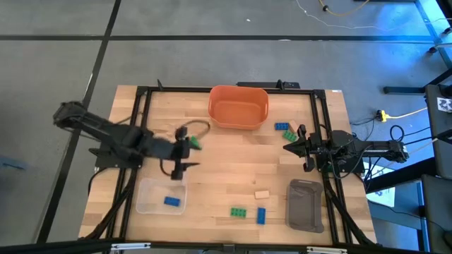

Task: Sort & place blocks by color
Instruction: Put the top right 8 stud green game piece into the orange bin

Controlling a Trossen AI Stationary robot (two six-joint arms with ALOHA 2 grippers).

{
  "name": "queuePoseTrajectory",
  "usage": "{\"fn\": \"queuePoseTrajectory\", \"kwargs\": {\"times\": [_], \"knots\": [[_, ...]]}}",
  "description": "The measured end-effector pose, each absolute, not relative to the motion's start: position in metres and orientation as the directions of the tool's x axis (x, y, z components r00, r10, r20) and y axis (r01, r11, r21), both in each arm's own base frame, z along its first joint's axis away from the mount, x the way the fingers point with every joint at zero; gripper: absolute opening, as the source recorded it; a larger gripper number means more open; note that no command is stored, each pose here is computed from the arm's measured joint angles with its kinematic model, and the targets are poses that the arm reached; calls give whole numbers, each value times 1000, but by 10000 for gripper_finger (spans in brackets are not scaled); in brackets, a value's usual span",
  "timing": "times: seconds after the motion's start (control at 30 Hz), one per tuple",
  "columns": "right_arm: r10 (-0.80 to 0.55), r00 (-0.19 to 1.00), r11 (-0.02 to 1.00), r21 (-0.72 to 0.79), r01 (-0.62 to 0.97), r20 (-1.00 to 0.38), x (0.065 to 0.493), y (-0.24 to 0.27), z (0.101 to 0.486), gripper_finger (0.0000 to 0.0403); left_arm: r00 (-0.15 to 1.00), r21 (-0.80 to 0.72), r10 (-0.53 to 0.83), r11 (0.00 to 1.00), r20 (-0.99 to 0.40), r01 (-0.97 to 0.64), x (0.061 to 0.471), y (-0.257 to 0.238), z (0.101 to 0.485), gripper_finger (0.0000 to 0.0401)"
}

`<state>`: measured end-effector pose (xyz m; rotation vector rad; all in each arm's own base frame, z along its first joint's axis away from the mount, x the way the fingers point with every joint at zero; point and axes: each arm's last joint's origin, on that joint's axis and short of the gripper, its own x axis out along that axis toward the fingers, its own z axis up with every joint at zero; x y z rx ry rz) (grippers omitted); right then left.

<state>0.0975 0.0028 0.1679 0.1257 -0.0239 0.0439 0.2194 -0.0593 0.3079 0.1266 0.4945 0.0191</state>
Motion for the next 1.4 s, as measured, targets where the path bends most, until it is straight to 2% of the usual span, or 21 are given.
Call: {"fn": "queuePoseTrajectory", "kwargs": {"times": [0.23,0.43,0.83,1.4], "knots": [[42,999,991,125,-45,27,98,3,168,10,973,123,13,992,-232,16,204,-12,292,240],[42,999,991,125,-45,26,98,3,168,10,999,80,7,997,-44,-4,180,-1,278,240],[42,999,991,125,-45,26,98,3,168,10,999,34,-4,999,34,3,164,-7,275,240],[42,999,991,125,-45,27,98,3,168,10,999,35,34,999,30,-35,164,-7,275,240]]}}
